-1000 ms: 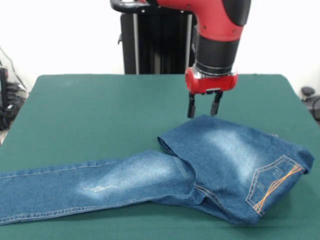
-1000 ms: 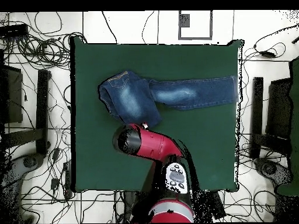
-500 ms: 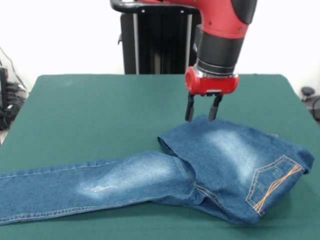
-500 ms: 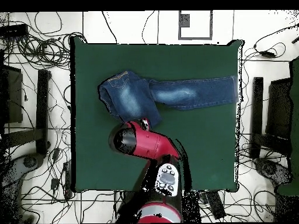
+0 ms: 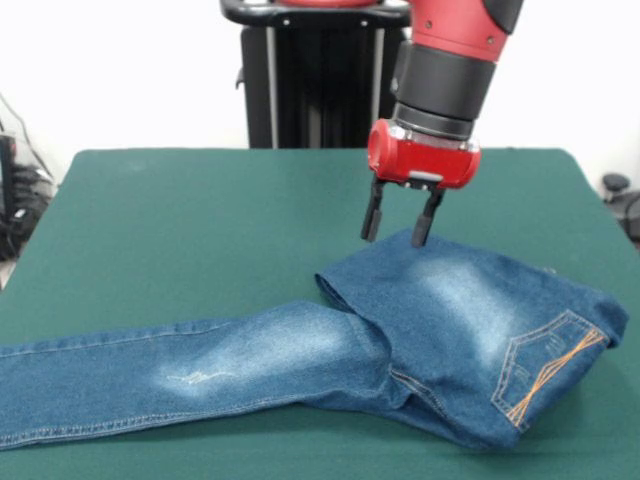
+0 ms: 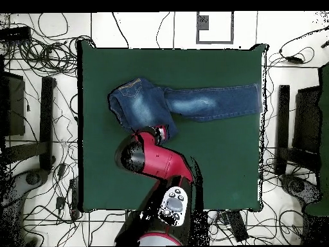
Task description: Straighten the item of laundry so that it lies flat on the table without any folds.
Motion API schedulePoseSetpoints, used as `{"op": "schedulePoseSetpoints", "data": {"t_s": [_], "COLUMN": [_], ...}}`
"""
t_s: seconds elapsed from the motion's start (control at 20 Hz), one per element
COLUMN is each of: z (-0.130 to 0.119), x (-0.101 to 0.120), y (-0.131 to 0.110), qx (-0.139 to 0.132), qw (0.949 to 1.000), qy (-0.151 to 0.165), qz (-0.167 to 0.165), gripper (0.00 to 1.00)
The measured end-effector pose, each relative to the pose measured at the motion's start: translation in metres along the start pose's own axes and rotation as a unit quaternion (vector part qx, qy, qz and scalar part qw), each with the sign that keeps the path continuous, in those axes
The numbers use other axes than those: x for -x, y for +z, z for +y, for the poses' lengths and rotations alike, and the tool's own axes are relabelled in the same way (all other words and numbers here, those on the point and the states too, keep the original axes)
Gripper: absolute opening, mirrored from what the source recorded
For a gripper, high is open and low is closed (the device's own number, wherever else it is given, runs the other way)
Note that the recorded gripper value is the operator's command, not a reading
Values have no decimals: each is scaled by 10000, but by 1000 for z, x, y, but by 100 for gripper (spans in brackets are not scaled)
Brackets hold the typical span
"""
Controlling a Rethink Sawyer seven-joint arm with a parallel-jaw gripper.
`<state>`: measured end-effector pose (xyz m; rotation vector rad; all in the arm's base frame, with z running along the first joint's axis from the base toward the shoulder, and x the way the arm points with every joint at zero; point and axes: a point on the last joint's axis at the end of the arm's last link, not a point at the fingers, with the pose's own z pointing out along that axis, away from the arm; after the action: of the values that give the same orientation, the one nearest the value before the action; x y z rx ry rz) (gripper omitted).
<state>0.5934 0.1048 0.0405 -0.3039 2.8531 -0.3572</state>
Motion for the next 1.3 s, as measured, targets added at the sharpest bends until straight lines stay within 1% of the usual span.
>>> {"op": "schedulePoseSetpoints", "data": {"t_s": [0.2,0.7,1.05,1.3], "z": [-4,-5,-9,-7], "x": [0,-2,-13,-15], "y": [1,1,4,3], "qx": [-22,-21,-16,-10], "qw": [10000,10000,9998,9998], "qy": [78,91,139,125], "qz": [-17,5,116,131], "gripper": [100,100,100,100]}}
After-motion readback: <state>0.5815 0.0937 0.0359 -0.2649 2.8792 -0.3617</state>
